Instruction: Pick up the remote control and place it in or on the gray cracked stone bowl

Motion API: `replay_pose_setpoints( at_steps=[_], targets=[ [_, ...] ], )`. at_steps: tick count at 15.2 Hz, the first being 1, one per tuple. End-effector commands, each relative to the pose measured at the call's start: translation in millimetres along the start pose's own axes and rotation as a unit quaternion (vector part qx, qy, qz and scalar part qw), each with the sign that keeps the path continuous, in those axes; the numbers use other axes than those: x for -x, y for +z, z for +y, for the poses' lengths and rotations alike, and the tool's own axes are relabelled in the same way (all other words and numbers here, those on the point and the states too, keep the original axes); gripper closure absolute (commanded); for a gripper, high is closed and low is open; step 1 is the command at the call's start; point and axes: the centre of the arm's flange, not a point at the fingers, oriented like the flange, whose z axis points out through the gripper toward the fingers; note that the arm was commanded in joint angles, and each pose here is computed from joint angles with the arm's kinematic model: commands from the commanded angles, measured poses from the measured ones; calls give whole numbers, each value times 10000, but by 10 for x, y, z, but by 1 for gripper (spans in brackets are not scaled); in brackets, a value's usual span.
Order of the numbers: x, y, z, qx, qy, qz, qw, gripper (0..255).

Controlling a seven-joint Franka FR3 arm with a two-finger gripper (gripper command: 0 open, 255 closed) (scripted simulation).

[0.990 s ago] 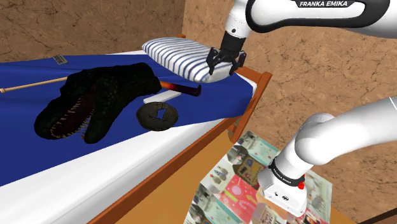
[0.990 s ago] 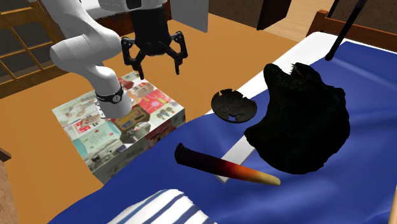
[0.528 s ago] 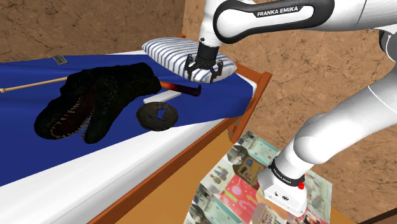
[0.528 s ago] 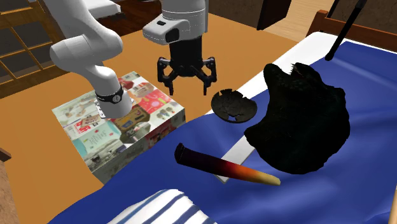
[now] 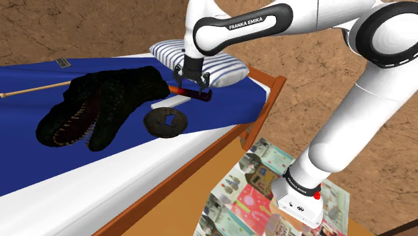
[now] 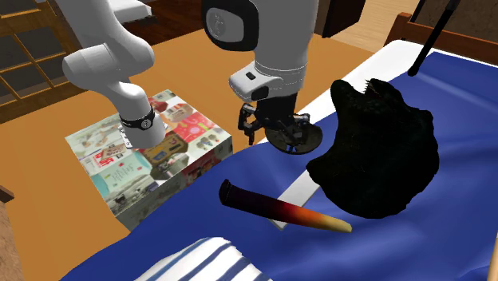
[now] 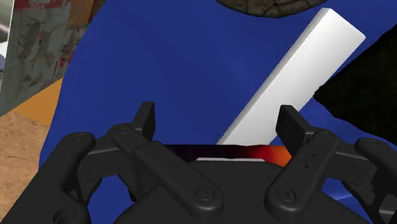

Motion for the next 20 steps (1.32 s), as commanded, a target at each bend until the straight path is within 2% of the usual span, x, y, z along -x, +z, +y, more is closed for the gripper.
replay_pose_setpoints(
  at_steps=[1,4,8,15,20],
  targets=[
    [-96,147,-219,32,375,-44,9993,0],
    [-231,379,-530,78,889,-108,9960,0],
    [-452,692,-912,137,1561,-192,9875,0],
    [-436,1061,-904,137,1561,-192,9875,0],
    [-435,1092,-903,137,1561,-192,9875,0]
  ],
)
